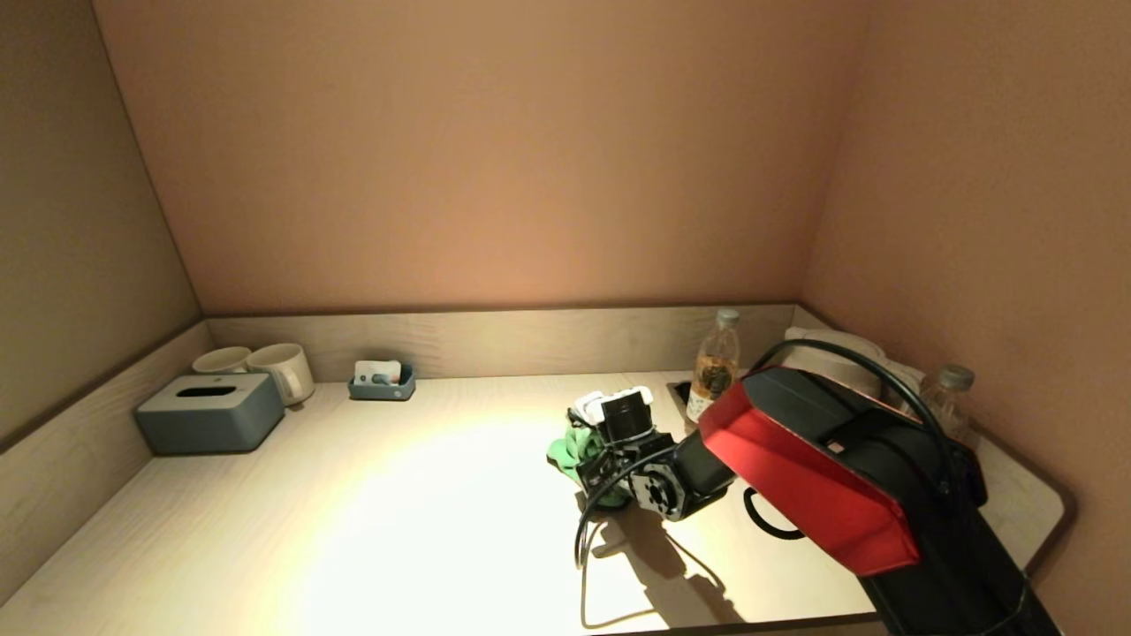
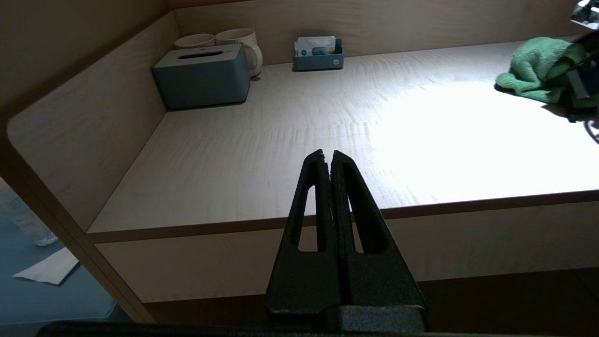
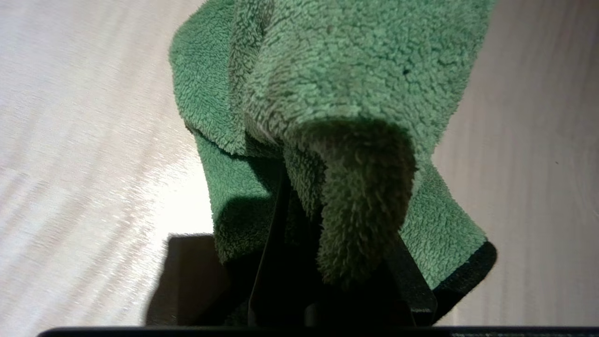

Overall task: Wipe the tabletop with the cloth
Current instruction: Sweep the stains on the table

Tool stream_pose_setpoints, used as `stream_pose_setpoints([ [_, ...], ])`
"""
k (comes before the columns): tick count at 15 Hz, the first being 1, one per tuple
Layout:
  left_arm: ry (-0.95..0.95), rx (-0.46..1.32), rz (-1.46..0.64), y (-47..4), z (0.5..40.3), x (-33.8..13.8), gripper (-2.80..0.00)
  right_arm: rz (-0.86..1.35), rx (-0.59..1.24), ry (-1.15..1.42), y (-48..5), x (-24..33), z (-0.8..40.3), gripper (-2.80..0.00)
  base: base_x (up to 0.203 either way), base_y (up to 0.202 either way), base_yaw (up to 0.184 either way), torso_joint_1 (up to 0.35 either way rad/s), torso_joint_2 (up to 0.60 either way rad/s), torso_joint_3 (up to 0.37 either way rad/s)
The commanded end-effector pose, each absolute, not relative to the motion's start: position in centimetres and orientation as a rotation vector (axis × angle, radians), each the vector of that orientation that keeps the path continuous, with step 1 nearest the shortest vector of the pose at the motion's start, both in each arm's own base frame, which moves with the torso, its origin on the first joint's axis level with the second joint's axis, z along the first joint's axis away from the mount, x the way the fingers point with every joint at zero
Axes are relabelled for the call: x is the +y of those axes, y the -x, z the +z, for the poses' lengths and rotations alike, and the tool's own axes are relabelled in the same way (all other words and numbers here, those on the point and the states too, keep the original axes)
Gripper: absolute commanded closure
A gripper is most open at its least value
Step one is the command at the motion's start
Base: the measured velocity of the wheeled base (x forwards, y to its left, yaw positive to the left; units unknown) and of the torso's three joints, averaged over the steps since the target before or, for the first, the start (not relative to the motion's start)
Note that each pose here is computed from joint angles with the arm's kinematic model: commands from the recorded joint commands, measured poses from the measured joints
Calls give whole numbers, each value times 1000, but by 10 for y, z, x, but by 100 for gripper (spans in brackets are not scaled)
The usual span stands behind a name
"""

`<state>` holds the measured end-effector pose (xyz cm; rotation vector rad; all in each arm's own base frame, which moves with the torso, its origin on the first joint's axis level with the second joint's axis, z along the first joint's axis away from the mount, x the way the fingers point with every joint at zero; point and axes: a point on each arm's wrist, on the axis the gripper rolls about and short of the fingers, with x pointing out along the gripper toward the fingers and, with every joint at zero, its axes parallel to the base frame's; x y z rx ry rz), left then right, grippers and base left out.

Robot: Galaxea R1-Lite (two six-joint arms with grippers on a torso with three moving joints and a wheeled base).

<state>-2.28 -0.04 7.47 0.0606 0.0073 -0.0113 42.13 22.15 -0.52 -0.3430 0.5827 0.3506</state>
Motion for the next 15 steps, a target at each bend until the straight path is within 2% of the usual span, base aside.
stream_pose_setpoints([
  [1, -61, 7, -11, 23, 75, 0, 0, 373, 589, 363, -422, 241, -14, 0, 0, 0, 0, 0, 0, 0],
  [5, -61, 7, -11, 23, 75, 0, 0, 491, 488, 390, -408, 331, 7, 0, 0, 0, 0, 0, 0, 0],
  [9, -61, 7, -11, 23, 75, 0, 0, 522, 500, 415, -395, 350, 6, 0, 0, 0, 0, 0, 0, 0],
  [11, -61, 7, -11, 23, 75, 0, 0, 595, 499, 445, -365, 381, 3, 0, 0, 0, 0, 0, 0, 0],
  [15, -61, 7, -11, 23, 75, 0, 0, 660, 519, 476, -332, 400, -4, 0, 0, 0, 0, 0, 0, 0],
])
